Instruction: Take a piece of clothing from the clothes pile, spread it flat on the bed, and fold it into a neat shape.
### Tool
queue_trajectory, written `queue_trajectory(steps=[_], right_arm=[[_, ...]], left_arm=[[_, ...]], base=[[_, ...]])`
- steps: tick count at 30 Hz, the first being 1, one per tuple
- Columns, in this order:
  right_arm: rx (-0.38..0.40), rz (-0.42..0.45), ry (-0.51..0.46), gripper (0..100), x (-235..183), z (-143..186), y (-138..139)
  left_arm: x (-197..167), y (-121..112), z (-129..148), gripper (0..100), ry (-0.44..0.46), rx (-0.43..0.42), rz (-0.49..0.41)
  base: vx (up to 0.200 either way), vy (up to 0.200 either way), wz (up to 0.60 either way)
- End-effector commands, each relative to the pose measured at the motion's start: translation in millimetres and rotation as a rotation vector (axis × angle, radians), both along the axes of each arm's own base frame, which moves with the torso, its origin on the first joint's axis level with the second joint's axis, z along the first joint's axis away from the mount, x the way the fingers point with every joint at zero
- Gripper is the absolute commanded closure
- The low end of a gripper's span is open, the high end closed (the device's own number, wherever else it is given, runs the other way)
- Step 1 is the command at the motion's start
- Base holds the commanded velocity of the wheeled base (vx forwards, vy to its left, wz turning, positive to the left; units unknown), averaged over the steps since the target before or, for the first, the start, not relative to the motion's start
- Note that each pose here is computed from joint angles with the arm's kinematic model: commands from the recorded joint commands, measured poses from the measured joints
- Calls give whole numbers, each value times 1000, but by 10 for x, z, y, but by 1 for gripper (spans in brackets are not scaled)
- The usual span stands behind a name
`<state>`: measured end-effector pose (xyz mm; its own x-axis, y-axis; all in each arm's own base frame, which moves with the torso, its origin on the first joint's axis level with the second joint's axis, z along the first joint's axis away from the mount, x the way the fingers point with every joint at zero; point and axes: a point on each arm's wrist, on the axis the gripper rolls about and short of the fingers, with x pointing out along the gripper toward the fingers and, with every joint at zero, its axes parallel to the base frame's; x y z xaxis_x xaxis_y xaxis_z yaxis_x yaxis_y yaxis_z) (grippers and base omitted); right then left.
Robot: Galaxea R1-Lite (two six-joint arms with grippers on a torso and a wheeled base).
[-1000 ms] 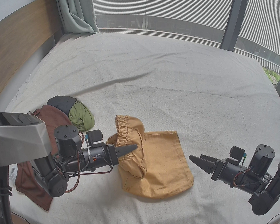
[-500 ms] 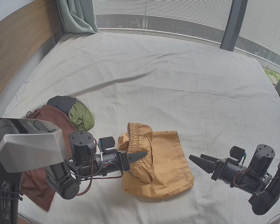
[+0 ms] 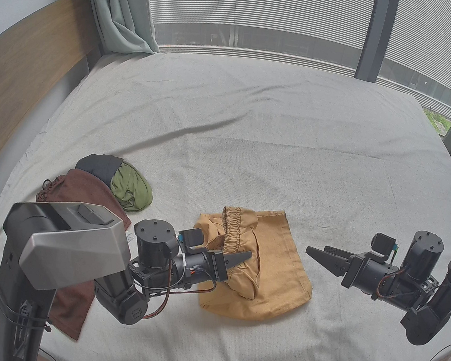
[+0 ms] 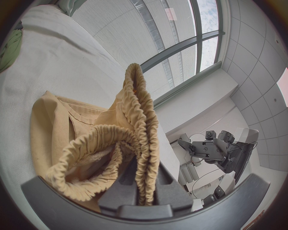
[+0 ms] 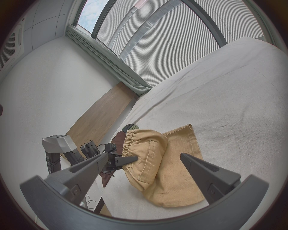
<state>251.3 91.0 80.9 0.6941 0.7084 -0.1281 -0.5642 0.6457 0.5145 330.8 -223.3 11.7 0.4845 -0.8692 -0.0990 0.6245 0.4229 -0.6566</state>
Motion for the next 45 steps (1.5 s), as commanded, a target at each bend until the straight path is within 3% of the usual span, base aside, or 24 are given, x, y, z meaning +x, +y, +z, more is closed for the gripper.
queue_trajectory(steps=[1, 3, 4, 11, 18, 31, 38, 45], right_arm=[[0, 0, -1, 0, 3, 2, 1], [1, 0, -2, 0, 3, 3, 1], [0, 0, -3, 0, 3, 3, 1], [0, -1, 4, 0, -3, -8, -5], [-3, 0, 9, 0, 0, -24, 0], [-6, 6, 16, 0, -5, -40, 16], [-13, 2, 40, 0, 22, -110, 11], [-26, -3, 81, 0, 56, -229, 9]], left_arm=[[11, -17, -57, 100, 7, 5, 0], [17, -13, -56, 100, 7, 5, 1], [20, -15, -60, 0, 6, 6, 1], [20, -38, 0, 0, -19, -2, 20], [-30, -70, 148, 0, -98, 23, 10], [-206, -380, 145, 0, -86, 43, -34], [-232, -405, 340, 0, -132, 7, -33], [-447, -577, 364, 0, -128, 8, -99]], base=[[0, 0, 0], [0, 0, 0], [0, 0, 0], [0, 0, 0], [0, 0, 0], [0, 0, 0], [0, 0, 0], [0, 0, 0]])
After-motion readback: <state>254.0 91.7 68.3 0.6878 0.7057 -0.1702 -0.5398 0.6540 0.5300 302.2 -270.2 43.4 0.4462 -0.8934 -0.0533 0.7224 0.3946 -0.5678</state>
